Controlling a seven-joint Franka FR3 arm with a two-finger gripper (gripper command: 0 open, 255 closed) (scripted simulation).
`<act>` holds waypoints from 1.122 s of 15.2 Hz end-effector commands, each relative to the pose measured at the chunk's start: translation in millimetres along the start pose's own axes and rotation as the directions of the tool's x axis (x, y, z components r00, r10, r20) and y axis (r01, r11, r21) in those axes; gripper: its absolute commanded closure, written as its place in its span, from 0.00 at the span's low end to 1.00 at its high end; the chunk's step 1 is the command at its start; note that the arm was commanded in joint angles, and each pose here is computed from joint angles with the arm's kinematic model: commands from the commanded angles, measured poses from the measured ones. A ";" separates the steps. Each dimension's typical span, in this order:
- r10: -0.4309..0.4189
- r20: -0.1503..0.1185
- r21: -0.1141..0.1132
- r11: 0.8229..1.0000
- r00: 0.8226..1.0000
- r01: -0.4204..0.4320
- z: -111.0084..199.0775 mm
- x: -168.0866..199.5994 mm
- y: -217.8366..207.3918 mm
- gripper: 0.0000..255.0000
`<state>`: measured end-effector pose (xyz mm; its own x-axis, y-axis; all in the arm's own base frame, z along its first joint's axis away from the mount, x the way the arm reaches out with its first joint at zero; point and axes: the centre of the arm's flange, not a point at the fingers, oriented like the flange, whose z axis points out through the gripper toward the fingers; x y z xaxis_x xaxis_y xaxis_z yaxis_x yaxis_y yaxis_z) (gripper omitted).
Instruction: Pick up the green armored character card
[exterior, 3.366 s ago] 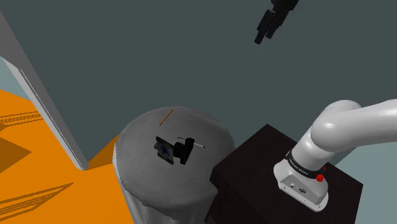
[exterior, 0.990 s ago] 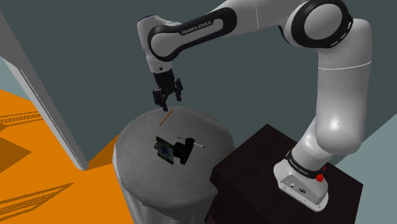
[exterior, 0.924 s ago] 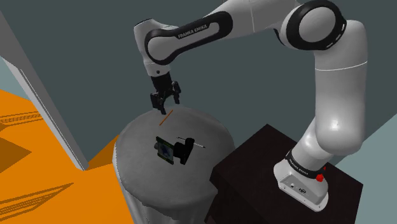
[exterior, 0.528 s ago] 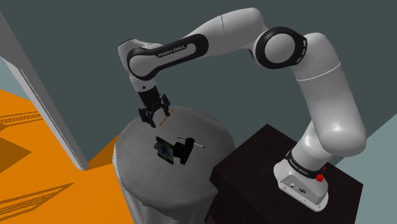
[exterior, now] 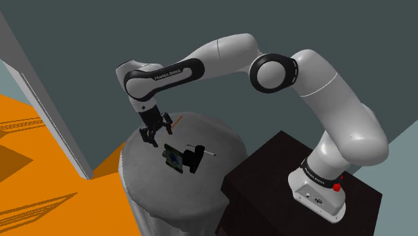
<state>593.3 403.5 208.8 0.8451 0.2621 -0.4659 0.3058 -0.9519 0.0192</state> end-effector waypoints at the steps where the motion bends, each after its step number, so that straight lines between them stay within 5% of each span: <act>1: 0.000 0.000 0.000 1.000 1.000 0.000 10.9 5.3 0.8 0.00; 4: 0.000 0.000 0.000 1.000 1.000 0.000 18.3 9.1 0.7 0.00; 5: 0.000 0.000 0.000 1.000 1.000 0.000 18.6 8.8 0.7 1.00; 17: 0.000 0.000 0.000 1.000 1.000 0.000 4.3 1.7 1.0 1.00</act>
<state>592.9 401.9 200.7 0.8452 0.2623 -0.4656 0.3059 -0.9519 0.0191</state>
